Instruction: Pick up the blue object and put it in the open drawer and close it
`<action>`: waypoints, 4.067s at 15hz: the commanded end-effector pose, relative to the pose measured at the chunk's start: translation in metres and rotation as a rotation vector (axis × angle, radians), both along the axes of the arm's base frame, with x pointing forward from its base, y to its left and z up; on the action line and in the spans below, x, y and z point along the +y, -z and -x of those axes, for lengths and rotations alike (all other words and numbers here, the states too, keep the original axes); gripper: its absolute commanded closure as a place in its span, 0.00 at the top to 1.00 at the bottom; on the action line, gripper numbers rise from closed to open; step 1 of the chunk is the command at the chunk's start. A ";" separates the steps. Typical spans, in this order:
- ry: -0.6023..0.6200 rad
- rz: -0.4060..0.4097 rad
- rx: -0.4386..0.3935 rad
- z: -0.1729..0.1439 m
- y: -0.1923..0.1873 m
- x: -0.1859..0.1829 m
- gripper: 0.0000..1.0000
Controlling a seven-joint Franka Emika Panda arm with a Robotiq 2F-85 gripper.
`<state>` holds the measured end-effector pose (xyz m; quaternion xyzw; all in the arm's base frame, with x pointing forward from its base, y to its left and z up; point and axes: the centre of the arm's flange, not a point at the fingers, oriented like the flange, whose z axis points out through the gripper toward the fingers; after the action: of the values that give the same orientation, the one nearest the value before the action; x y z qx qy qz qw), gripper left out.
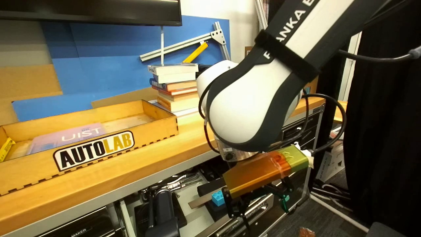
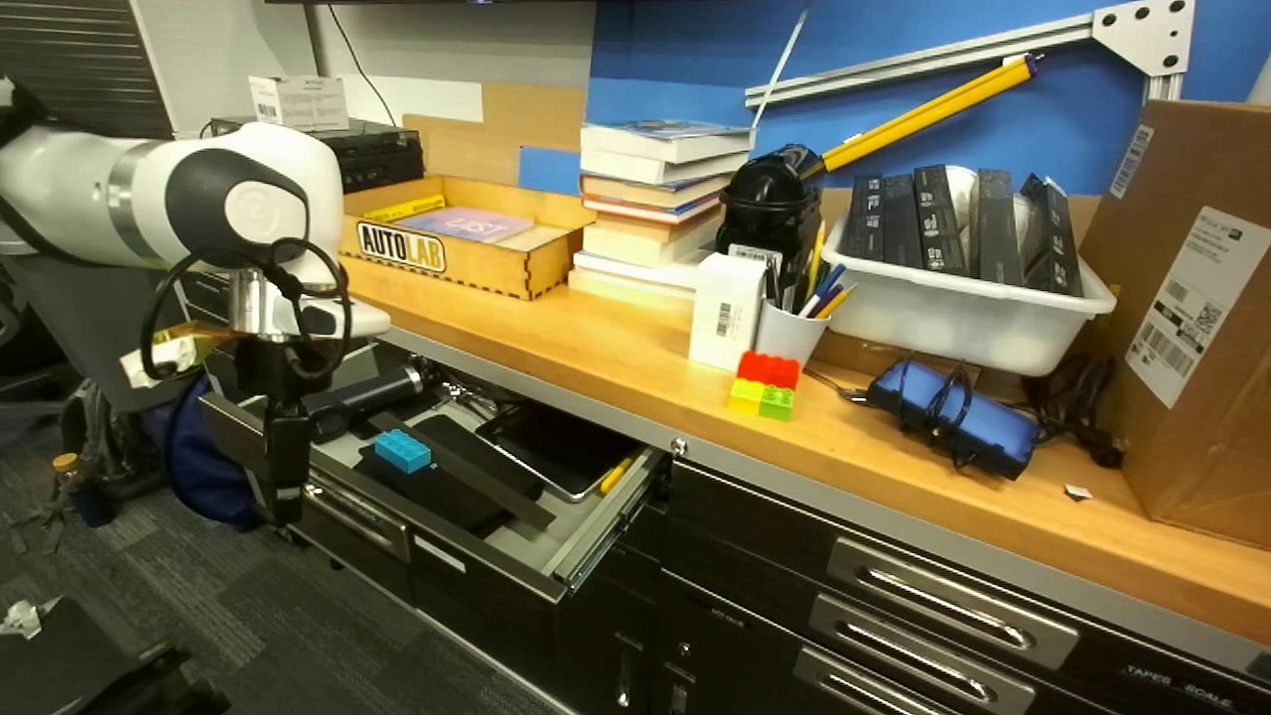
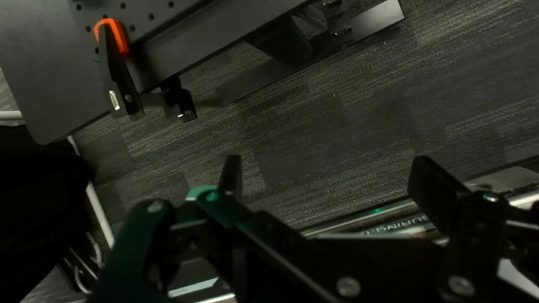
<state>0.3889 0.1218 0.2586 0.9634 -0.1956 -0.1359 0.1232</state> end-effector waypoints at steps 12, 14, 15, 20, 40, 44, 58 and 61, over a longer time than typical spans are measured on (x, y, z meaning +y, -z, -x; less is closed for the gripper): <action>-0.238 0.091 -0.189 -0.057 0.032 0.057 1.00; -0.241 0.116 -0.233 -0.071 0.031 0.064 1.00; -0.246 0.136 -0.259 -0.079 0.031 0.066 1.00; -0.233 0.190 -0.333 -0.114 0.036 0.080 1.00; -0.108 0.378 -0.631 -0.135 0.029 0.130 1.00; -0.099 0.272 -0.505 -0.125 -0.027 0.112 1.00; -0.229 -0.194 -0.241 -0.080 -0.203 0.046 1.00; -0.201 -0.168 -0.256 -0.085 -0.199 0.047 1.00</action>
<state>0.4739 0.1691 0.4578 0.9944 -0.1006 -0.0151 0.0295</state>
